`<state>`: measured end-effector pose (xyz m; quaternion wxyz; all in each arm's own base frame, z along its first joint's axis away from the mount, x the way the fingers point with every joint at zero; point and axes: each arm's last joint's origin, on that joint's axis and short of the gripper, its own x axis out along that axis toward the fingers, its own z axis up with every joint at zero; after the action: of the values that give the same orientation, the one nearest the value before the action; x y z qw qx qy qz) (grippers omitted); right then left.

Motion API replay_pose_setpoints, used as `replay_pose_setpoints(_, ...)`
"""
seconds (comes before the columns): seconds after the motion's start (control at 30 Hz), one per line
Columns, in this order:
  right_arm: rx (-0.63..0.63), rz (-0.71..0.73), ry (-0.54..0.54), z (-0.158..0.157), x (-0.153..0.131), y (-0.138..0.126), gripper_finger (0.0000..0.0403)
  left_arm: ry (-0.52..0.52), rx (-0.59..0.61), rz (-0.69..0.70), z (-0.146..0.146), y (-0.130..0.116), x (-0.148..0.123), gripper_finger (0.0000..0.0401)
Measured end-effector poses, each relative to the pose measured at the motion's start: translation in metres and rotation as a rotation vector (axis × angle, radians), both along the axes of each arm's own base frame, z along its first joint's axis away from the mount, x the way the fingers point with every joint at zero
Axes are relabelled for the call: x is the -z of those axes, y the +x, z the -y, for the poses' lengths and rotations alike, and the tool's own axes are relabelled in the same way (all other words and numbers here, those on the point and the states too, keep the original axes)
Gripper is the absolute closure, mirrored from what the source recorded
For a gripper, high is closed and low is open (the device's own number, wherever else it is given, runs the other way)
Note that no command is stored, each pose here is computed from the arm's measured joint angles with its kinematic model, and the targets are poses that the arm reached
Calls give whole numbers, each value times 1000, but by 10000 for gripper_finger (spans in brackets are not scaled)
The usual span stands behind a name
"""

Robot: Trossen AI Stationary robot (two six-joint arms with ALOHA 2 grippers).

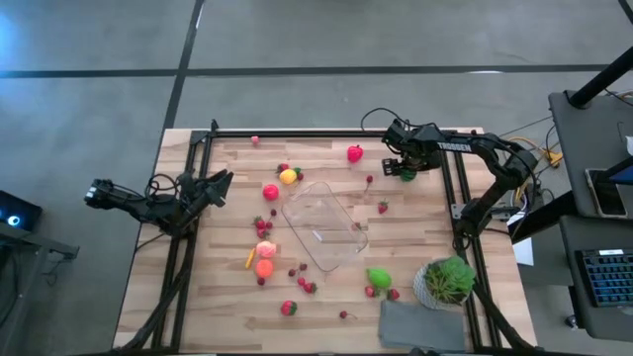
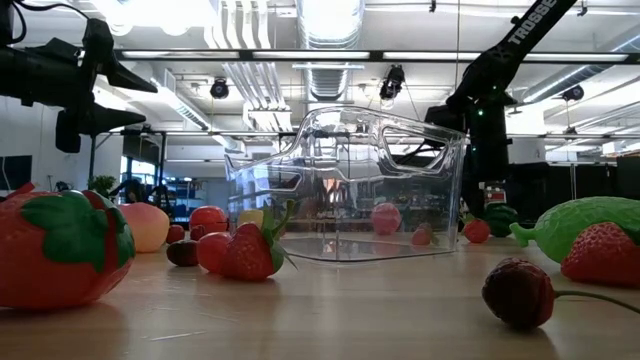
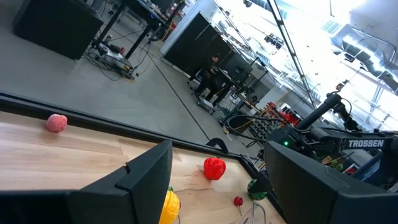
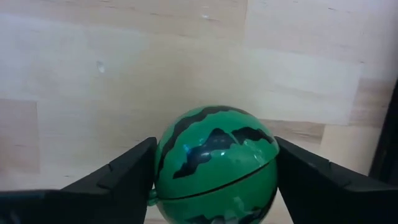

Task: Pick and placing Produce into tupperware
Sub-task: Put the green watermelon into the transparent bin

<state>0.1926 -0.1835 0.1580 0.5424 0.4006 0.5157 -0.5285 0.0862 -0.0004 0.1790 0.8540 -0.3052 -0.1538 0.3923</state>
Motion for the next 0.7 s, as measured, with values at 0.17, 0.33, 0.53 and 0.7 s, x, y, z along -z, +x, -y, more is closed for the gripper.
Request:
replay_pose_setpoints(0.17, 3, 1, 4, 0, 0, 0, 95, 0, 0, 0, 0, 0, 0, 160)
replay_pose_setpoints(0.33, 4, 16, -9, -3, -5, 0, 111, 0, 0, 0, 0, 0, 0, 160)
replay_pose_setpoints(0.53, 11, 58, -42, -7, -18, -1, 127, 0, 0, 0, 0, 0, 0, 160)
replay_pose_setpoints(0.7, -28, 146, -49, -20, -34, 5, 109, 0, 0, 0, 0, 0, 0, 160)
